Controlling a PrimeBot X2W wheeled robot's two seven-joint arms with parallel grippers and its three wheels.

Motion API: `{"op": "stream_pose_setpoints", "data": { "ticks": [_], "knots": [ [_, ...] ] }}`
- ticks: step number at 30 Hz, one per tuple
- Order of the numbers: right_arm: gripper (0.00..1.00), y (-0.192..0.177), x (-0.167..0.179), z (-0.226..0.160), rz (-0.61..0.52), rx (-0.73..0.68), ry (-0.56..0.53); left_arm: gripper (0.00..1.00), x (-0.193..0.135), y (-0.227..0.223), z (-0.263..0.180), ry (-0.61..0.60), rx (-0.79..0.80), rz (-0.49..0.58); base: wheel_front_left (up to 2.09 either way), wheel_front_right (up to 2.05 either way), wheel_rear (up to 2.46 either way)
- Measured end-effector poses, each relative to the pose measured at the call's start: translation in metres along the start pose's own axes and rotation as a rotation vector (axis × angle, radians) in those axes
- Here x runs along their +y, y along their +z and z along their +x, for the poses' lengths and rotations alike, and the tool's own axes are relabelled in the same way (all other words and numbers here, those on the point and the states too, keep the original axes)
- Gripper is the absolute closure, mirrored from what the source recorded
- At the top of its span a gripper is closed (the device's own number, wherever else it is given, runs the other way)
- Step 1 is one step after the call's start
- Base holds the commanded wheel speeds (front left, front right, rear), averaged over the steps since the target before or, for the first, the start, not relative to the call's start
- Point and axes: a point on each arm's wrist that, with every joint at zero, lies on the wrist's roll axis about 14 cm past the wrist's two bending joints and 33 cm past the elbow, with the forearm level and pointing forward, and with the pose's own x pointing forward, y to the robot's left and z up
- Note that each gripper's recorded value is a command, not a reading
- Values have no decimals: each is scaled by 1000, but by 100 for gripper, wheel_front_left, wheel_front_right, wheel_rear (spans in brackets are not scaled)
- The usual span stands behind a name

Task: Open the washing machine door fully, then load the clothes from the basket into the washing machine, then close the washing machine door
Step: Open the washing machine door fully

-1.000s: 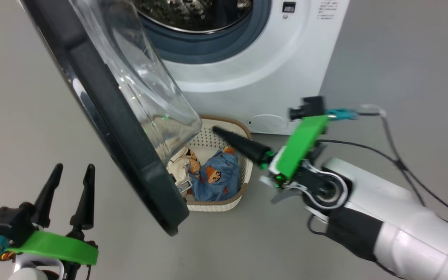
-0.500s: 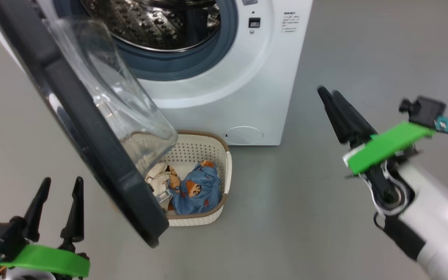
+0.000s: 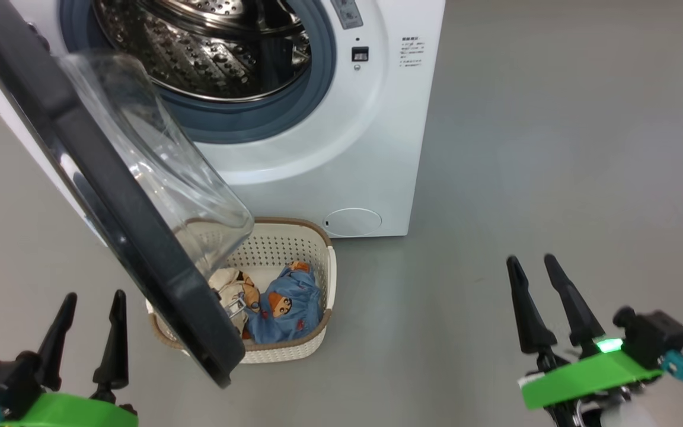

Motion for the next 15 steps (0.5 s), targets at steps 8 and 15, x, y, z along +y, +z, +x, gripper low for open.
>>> {"op": "stream_pose_setpoints", "data": {
  "ticks": [8,15],
  "knots": [
    [0,3,-10,-29,-113,5,-36,0,0,-3,-7,14,4,-17,0,0,0],
    [0,-1,-9,-43,-226,34,-25,0,1,-5,-13,33,4,-29,0,0,0]
  ]
}}
